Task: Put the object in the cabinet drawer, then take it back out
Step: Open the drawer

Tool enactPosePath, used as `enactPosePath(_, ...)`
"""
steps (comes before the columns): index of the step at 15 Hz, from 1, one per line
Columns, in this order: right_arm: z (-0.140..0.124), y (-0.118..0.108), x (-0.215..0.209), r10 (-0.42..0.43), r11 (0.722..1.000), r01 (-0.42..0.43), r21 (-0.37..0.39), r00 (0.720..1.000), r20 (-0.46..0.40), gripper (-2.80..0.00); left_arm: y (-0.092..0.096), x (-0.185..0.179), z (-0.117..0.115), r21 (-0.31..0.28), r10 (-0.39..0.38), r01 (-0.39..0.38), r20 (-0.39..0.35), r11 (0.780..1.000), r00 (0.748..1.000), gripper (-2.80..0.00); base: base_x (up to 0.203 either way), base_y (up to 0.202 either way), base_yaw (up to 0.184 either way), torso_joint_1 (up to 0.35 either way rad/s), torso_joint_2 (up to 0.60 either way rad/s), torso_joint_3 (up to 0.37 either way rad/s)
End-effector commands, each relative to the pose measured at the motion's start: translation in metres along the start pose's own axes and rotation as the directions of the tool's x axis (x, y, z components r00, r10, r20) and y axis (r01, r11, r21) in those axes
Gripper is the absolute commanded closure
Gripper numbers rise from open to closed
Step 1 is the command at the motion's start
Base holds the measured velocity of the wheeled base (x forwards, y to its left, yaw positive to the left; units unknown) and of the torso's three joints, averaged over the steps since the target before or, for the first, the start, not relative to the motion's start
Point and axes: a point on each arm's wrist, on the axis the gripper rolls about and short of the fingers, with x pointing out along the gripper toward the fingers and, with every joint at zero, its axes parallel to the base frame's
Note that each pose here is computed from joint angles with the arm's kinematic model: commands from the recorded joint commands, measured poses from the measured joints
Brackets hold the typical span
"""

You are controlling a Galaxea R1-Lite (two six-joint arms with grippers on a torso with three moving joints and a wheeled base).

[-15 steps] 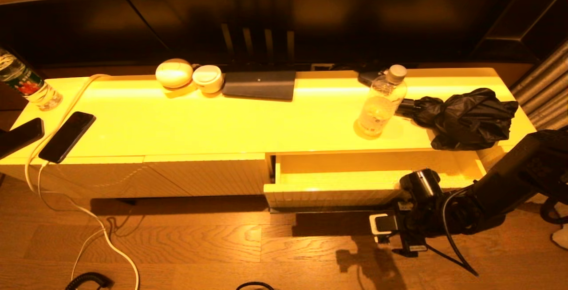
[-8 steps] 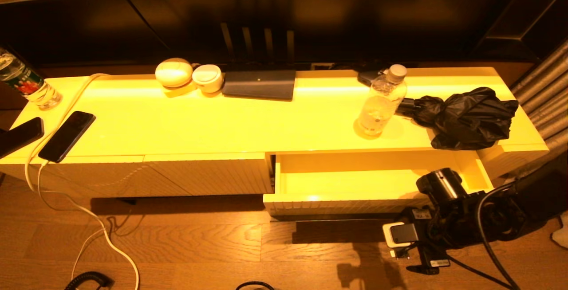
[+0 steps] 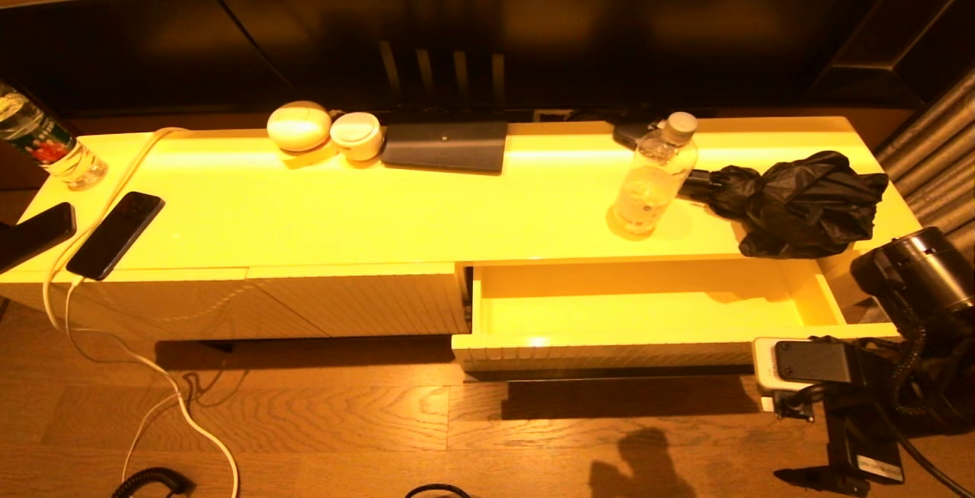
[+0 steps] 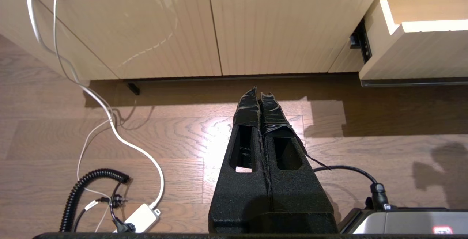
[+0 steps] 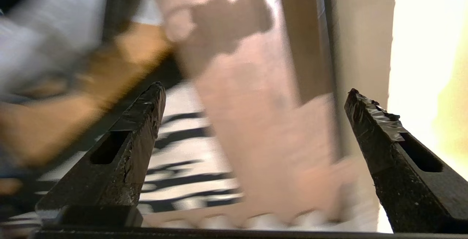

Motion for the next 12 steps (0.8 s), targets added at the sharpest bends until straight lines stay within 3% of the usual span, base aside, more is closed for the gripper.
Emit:
enactPosePath(1,0.002,0.003,-0.020,-0.056,0.994,0.052,0.091,0.998,0.043,-2.80,0.000,0.000,0.000,0.000,0.000,0.000,-0.001,1.000,1.000,0.00,0.000,0.000,0.000,0.000,0.00,0.000)
enactPosePath(2,0.004,0.001,-0.020,-0.056,0.991,0.050,0.128,0.997,0.046,-2.80,0.000,0.000,0.000,0.000,0.000,0.000,-0.001,1.000,1.000,0.00,0.000,0.000,0.000,0.000,0.00,0.000)
enactPosePath(3,0.007,-0.001,-0.019,-0.053,0.977,0.041,0.211,0.997,0.051,-2.80,0.000,0.000,0.000,0.000,0.000,0.000,-0.001,1.000,1.000,0.00,0.000,0.000,0.000,0.000,0.00,0.000)
enactPosePath(5,0.021,-0.007,-0.014,-0.042,0.939,0.017,0.344,0.997,0.066,-2.80,0.000,0.000,0.000,0.000,0.000,0.000,-0.001,1.000,1.000,0.00,0.000,0.000,0.000,0.000,0.00,0.000)
enactPosePath(6,0.029,-0.010,-0.011,-0.035,0.907,-0.001,0.421,0.996,0.077,-2.80,0.000,0.000,0.000,0.000,0.000,0.000,-0.001,1.000,1.000,0.00,0.000,0.000,0.000,0.000,0.00,0.000)
enactPosePath(9,0.065,-0.021,0.012,0.002,0.757,-0.063,0.650,0.996,0.094,-2.80,0.000,0.000,0.000,0.000,0.000,0.000,-0.001,1.000,1.000,0.00,0.000,0.000,0.000,0.000,0.00,0.000)
enactPosePath(10,0.074,-0.023,0.019,0.009,0.717,-0.070,0.694,0.996,0.092,0.00,0.000,0.000,0.000,0.000,0.000,0.000,-0.001,1.000,1.000,0.00,0.000,0.000,0.000,0.000,0.00,0.000)
enactPosePath(12,0.093,-0.032,0.026,-0.022,0.626,-0.058,0.778,0.995,0.093,0.00,0.000,0.000,0.000,0.000,0.000,0.000,-0.001,1.000,1.000,0.00,0.000,0.000,0.000,0.000,0.00,0.000)
